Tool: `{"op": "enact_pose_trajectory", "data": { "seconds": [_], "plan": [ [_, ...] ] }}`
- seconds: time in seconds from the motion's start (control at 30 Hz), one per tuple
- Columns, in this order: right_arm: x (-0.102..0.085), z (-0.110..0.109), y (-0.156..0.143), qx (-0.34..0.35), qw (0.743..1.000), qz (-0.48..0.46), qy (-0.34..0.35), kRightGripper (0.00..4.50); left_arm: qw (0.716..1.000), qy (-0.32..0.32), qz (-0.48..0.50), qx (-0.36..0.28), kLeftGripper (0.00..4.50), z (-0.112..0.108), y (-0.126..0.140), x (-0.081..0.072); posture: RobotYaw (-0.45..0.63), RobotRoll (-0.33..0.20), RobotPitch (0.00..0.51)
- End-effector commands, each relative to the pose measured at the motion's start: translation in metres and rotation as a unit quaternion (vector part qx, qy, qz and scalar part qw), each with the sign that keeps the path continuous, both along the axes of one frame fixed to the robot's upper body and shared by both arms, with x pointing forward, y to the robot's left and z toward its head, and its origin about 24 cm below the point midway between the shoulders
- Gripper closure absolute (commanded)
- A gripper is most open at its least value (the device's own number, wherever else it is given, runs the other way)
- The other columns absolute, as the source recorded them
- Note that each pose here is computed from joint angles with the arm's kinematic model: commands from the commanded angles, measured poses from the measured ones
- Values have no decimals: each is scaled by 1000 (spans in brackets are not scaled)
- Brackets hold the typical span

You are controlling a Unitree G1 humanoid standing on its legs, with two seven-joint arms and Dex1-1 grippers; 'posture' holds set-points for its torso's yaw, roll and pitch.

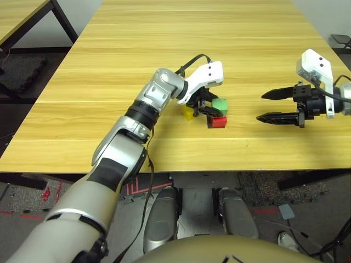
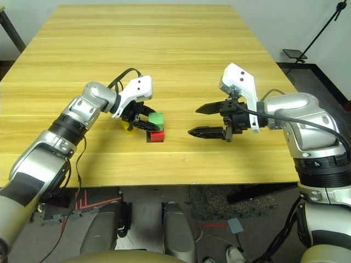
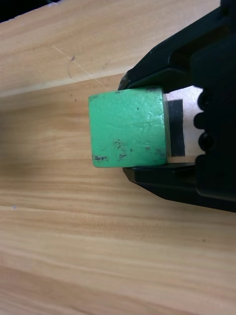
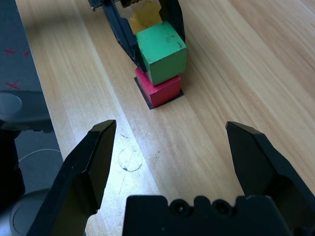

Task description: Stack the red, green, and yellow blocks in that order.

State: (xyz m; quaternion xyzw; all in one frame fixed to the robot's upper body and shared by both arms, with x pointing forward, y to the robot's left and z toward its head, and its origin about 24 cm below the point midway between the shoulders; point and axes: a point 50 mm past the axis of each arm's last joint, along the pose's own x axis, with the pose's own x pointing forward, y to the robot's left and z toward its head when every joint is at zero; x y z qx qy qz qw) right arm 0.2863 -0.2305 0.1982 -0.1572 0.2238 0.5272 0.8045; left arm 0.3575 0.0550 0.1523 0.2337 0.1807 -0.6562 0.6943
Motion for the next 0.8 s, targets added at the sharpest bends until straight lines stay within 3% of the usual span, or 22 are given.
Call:
{"op": "enact_pose_trajectory", "data": {
  "seconds": [0.03,0.8],
  "plan": [
    [1,3,2,3,1000,5,-6,0,1000,14,-3,-9,2432,3,-3,-5,44,-142,98],
    [2,1,7,10,1000,5,-4,0,1000,7,7,-10,2432,0,-4,-9,46,-137,101]
  ]
}}
